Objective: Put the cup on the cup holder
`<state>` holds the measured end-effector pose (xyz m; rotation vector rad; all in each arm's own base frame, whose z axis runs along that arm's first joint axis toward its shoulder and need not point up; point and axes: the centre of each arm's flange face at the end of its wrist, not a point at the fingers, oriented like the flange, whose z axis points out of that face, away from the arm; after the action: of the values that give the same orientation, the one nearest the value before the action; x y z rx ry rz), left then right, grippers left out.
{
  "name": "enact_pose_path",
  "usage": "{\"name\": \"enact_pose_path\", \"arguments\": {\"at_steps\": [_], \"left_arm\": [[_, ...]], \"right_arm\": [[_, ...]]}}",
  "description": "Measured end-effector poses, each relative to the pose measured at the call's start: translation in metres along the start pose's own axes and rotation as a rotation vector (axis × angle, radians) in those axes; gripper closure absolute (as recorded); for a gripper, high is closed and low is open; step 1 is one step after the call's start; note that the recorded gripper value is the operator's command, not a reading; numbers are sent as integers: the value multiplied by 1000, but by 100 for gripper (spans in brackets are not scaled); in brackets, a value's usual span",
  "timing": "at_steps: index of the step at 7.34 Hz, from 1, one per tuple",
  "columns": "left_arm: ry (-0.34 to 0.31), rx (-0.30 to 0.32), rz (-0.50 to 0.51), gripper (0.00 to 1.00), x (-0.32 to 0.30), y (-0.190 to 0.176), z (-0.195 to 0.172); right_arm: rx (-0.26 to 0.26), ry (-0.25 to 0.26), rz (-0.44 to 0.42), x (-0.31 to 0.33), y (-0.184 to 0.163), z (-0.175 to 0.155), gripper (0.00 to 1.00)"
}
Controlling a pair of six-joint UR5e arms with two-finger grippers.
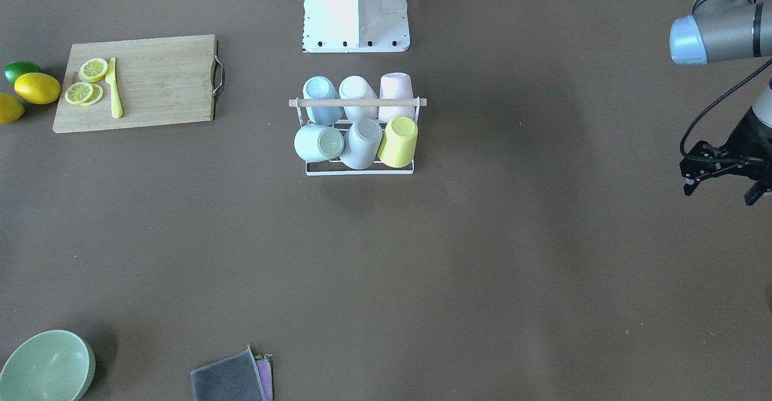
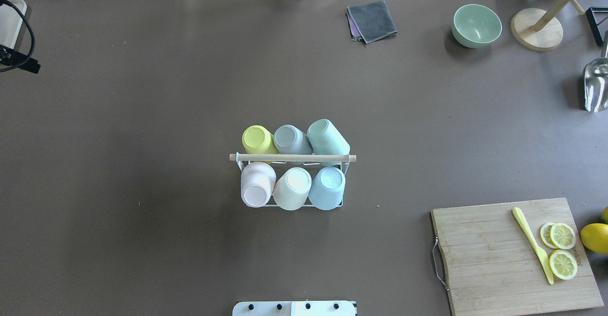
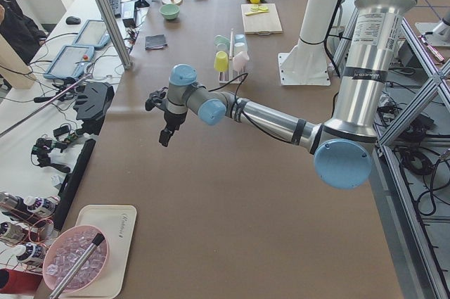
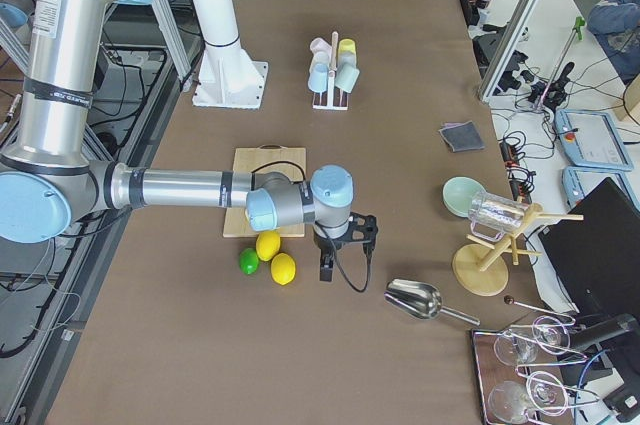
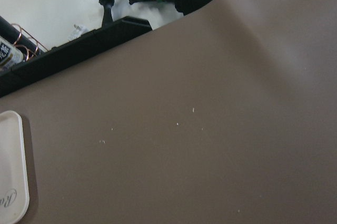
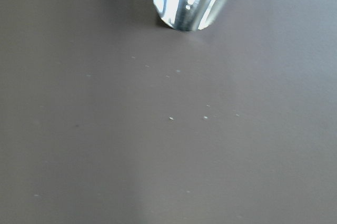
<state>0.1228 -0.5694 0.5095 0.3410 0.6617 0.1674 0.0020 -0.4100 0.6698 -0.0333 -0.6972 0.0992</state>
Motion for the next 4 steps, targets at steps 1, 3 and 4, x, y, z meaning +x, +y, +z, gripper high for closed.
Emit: {"name": "enact_pose_path", "arguments": {"at_steps": [1, 3, 4], "left_arm": [[10, -61, -68, 2, -32, 8, 12], [66, -157, -190, 2, -89, 32, 13], [95, -174, -224, 2, -126, 57, 4]], "right_arm": [[-15, 12, 39, 30, 5, 9, 0], [-14, 21, 60, 46, 2, 13, 0], [-2, 8, 59, 41, -5, 4, 0]]}}
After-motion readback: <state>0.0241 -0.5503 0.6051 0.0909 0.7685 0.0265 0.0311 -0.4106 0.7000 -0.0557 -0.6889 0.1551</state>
